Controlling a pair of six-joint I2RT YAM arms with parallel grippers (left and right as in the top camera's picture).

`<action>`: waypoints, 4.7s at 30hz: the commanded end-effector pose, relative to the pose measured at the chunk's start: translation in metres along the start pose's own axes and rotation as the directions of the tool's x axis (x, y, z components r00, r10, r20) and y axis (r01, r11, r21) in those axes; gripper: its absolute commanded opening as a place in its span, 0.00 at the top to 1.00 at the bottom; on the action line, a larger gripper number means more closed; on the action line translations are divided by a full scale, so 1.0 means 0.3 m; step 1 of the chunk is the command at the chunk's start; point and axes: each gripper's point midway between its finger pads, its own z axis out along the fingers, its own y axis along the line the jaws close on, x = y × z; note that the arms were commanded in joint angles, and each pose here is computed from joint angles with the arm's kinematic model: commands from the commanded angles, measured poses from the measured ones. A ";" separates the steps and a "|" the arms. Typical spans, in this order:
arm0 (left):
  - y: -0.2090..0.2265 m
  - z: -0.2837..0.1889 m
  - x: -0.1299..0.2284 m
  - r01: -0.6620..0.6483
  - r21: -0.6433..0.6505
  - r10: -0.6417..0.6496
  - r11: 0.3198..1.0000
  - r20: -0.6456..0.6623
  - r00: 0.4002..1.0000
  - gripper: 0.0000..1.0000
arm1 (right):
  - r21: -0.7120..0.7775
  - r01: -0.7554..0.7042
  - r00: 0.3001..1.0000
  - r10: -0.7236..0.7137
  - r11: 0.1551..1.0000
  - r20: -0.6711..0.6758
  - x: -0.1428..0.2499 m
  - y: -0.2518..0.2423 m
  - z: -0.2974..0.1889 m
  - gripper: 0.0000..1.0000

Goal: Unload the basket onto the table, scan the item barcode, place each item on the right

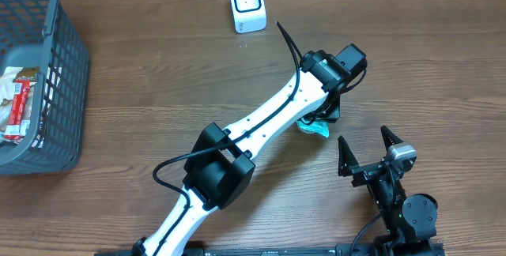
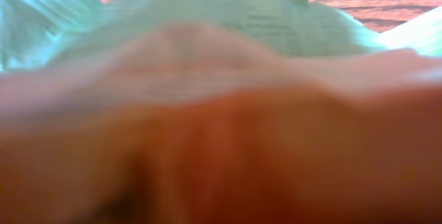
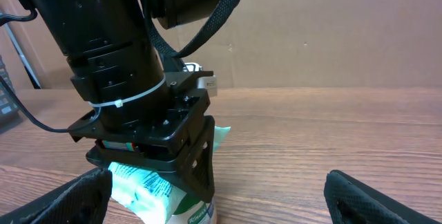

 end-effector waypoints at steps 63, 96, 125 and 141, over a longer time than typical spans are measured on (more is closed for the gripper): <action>-0.040 -0.136 -0.028 -0.108 0.055 0.104 0.993 0.075 0.992 0.51 | 0.010 -0.003 1.000 0.003 1.000 0.006 0.004 -0.007 0.000 0.00; 0.312 -0.181 -0.005 -0.031 -0.149 0.024 0.988 -0.050 0.998 0.50 | 0.010 -0.003 1.000 0.003 1.000 0.006 0.004 -0.007 0.000 0.00; 0.401 -0.030 0.096 -0.029 -0.240 -0.013 0.970 -0.170 0.985 0.21 | 0.010 -0.003 1.000 0.003 1.000 0.006 0.004 -0.007 0.000 0.00; 0.482 0.078 0.127 -0.033 -0.309 -0.026 0.950 -0.185 0.982 0.34 | 0.010 -0.003 1.000 0.003 1.000 0.006 0.004 -0.007 0.000 0.00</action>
